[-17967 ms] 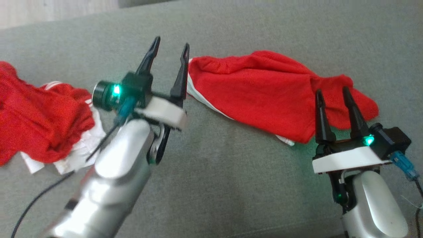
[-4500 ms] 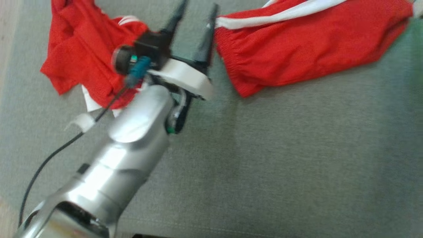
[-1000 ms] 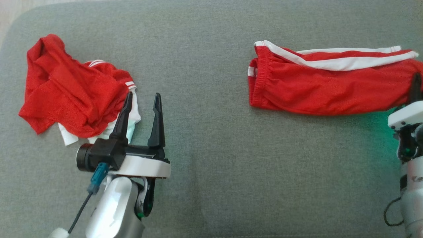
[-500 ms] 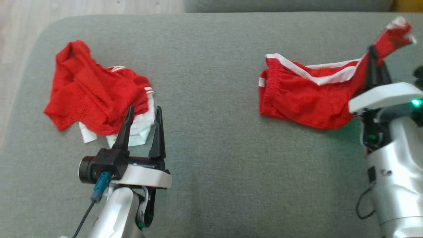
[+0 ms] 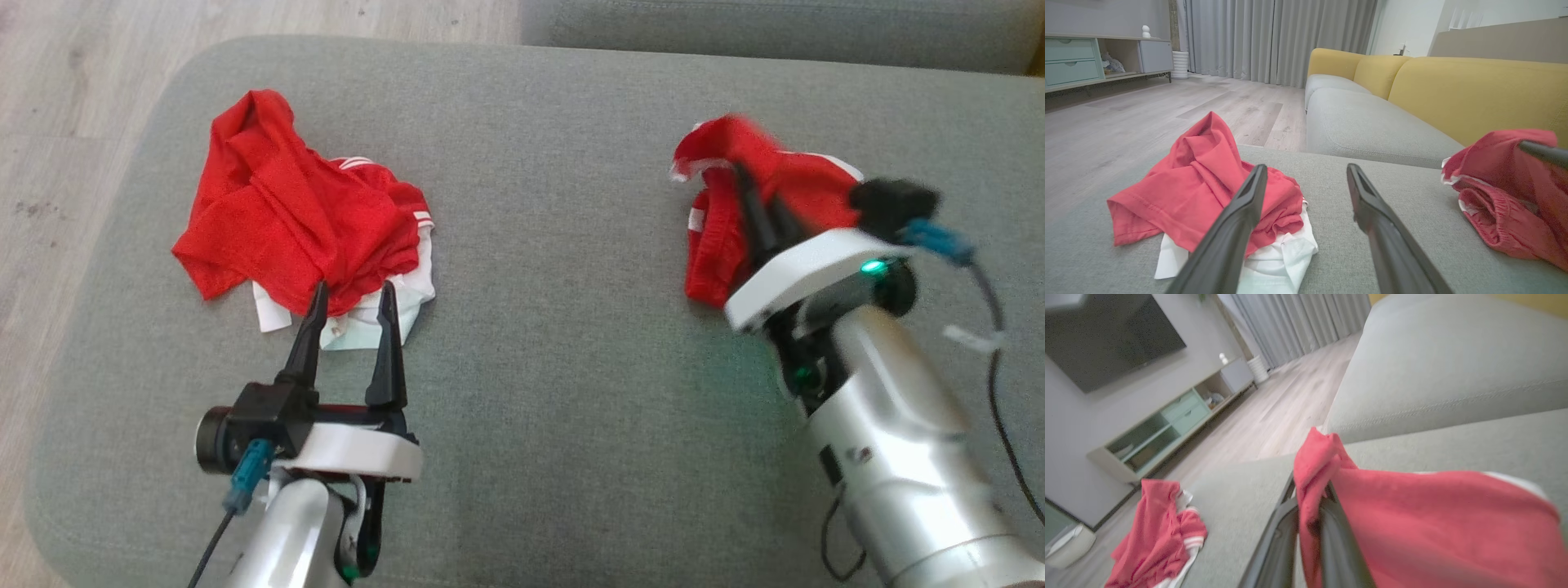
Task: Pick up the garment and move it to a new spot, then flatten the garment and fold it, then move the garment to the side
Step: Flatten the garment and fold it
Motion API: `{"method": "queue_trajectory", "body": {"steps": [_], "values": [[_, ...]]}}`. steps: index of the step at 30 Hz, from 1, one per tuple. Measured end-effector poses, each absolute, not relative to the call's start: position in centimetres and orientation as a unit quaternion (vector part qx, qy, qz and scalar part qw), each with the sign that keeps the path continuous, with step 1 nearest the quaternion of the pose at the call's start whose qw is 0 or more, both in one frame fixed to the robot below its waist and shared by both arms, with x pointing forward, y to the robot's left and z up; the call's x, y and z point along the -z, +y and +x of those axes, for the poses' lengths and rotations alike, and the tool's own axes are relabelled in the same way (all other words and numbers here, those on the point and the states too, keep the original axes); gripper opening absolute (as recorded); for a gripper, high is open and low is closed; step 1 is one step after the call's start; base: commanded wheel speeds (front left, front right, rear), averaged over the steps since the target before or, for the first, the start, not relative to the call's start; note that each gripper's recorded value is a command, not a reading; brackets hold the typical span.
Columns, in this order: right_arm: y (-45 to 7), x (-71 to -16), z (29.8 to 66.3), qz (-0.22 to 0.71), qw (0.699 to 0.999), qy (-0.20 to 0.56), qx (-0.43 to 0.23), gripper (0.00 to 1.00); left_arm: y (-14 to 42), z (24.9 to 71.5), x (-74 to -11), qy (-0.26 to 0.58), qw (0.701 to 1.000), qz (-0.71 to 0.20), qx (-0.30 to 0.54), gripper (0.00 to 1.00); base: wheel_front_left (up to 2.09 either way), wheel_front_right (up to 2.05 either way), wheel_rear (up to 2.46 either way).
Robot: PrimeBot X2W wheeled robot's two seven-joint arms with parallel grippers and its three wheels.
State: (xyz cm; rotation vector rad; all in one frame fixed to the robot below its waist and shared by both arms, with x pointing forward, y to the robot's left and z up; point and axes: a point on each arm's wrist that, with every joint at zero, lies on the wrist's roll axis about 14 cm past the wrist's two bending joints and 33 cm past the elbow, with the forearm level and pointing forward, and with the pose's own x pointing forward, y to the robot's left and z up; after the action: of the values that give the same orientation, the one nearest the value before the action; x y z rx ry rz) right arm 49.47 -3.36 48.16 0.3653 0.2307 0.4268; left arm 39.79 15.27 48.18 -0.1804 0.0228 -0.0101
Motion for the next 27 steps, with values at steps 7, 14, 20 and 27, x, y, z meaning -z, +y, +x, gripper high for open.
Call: {"method": "queue_trajectory", "body": {"steps": [7,14,20,27], "values": [[-1.4,-43.9,45.9,0.094,0.944,0.175,-0.263,0.0,15.6,39.8,-48.7,0.004,0.996,-0.092,-0.001,1.0,0.0,0.0,0.0],[-2.4,-43.5,45.0,0.064,0.948,0.162,-0.266,1.0,15.0,40.5,-49.1,-0.003,0.995,-0.094,0.007,1.0,0.0,0.0,0.0],[-7.7,-45.0,46.4,0.08,0.971,0.119,-0.193,1.0,13.5,40.9,-49.6,-0.008,0.995,-0.097,0.029,1.0,0.0,0.0,0.0],[-14.4,-48.3,47.5,0.09,0.989,0.056,-0.104,1.0,11.8,41.4,-50.3,-0.016,0.993,-0.1,0.053,1.0,0.0,0.0,0.0]]}}
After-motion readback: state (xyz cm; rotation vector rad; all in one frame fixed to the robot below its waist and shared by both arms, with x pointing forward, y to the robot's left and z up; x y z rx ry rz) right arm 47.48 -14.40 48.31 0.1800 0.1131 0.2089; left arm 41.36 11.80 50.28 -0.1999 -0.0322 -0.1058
